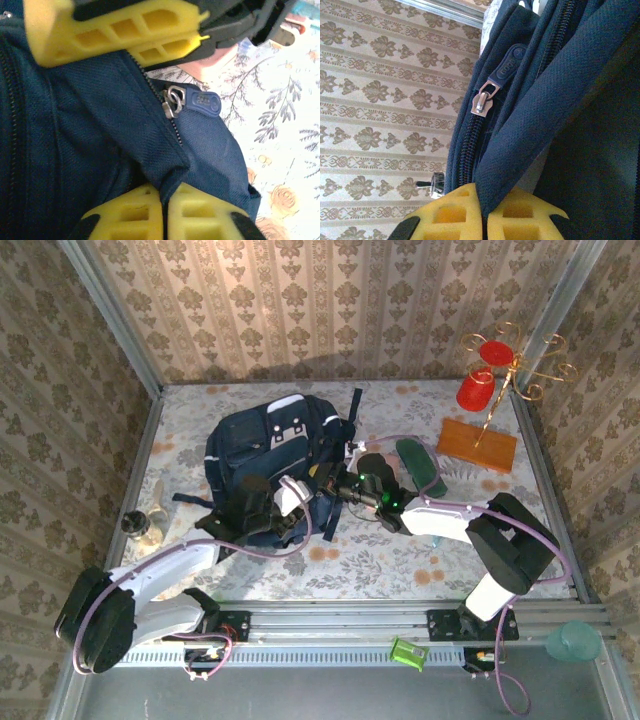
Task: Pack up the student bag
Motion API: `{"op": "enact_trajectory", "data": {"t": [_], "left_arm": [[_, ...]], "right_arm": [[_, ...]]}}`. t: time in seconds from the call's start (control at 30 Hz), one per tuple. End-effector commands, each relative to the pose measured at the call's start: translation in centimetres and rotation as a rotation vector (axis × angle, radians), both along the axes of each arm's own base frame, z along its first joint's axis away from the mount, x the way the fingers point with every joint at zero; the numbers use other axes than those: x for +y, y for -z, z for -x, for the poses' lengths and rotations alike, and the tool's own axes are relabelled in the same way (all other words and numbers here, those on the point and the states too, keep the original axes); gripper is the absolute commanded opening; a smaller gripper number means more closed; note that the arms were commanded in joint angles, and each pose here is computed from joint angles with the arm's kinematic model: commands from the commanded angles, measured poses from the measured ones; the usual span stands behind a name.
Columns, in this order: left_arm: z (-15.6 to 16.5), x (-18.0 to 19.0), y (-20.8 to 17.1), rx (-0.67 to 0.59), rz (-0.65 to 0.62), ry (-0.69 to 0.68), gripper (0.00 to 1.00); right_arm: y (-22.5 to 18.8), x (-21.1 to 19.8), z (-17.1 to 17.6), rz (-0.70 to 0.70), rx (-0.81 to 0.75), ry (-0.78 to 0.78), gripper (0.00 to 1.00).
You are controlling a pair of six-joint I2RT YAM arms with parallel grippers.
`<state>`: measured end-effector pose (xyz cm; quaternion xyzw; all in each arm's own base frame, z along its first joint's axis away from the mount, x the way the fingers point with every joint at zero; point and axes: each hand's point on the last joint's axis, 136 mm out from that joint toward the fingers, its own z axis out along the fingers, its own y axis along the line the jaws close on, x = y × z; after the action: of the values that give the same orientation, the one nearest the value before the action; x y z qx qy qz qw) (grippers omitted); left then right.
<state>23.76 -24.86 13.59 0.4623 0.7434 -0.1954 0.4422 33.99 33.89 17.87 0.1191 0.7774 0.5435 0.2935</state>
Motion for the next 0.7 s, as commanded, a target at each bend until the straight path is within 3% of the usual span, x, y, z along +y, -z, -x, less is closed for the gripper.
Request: {"op": "enact_trajectory", "data": {"t": [0.0, 0.17, 0.37, 0.5, 0.67], "left_arm": [[-0.8, -0.3, -4.5, -0.124, 0.133, 0.011, 0.00], [-0.1, 1.4, -6.1, -0.136, 0.271, 0.023, 0.00], [0.4, 1.2, -6.2, -0.130, 0.308, 0.056, 0.00], [0.6, 1.1, -6.2, -0.123, 0.325, 0.069, 0.00], [0.6, 0.9, -6.5, -0.120, 0.335, 0.075, 0.00]], "right_arm": [[-3.2, 1.9, 2.8, -0.018, -0.108, -0.127, 0.08], [-0.6, -2.0, 2.8, 0.220, -0.154, -0.131, 0.32], [-1.4, -5.0, 6.2, 0.475, -0.356, -0.282, 0.46], [-1.2, -5.5, 7.6, 0.528, -0.440, -0.348, 0.50], [-1.2, -3.3, 7.7, 0.492, -0.478, -0.445, 0.57]]}}
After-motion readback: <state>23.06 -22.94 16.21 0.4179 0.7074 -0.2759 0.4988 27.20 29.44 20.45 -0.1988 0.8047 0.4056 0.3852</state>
